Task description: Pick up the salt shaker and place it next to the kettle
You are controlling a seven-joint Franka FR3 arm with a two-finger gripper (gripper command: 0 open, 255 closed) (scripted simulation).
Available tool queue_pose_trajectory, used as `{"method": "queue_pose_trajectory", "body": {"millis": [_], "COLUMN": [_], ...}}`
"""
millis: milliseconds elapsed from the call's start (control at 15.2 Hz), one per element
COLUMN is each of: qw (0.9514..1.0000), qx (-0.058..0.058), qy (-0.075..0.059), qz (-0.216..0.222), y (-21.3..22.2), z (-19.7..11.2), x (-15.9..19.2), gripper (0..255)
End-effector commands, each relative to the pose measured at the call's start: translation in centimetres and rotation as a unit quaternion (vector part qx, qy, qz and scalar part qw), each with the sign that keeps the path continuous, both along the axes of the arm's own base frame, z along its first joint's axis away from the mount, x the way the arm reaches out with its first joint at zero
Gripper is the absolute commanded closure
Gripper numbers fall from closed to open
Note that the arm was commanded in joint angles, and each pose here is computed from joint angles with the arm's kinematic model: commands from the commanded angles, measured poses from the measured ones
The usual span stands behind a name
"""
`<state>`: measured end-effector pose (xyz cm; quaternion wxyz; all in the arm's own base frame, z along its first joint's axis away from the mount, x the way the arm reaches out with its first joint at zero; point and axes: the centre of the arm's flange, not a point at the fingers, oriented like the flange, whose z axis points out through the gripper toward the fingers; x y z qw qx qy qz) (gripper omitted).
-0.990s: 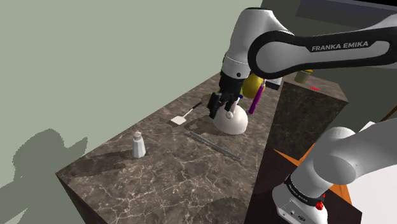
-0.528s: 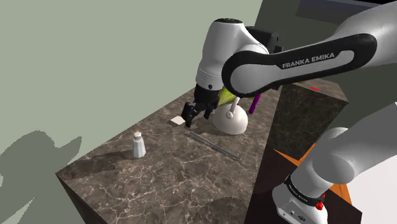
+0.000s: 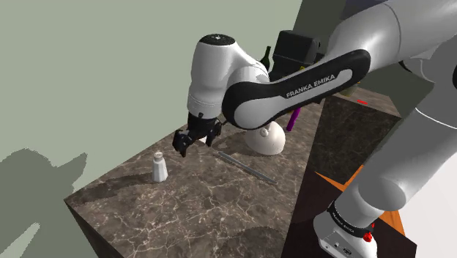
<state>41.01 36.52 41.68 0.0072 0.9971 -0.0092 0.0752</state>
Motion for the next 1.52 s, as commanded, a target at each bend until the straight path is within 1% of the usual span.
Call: {"method": "queue_pose_trajectory", "body": {"millis": [0, 462, 990, 1452], "qw": [0.9999, 0.9991, 0.9991, 0.9991], "qx": [-0.001, -0.008, -0.008, -0.008], "qy": [-0.009, -0.032, -0.032, -0.032], "qz": [-0.007, -0.026, -0.026, -0.026], "y": [2.4, 9.8, 9.7, 9.7], "z": [-1.1, -4.2, -8.1, -8.1], "x": [1.0, 4.7, 5.6, 5.6], "gripper": [0, 0, 0, 0]}}
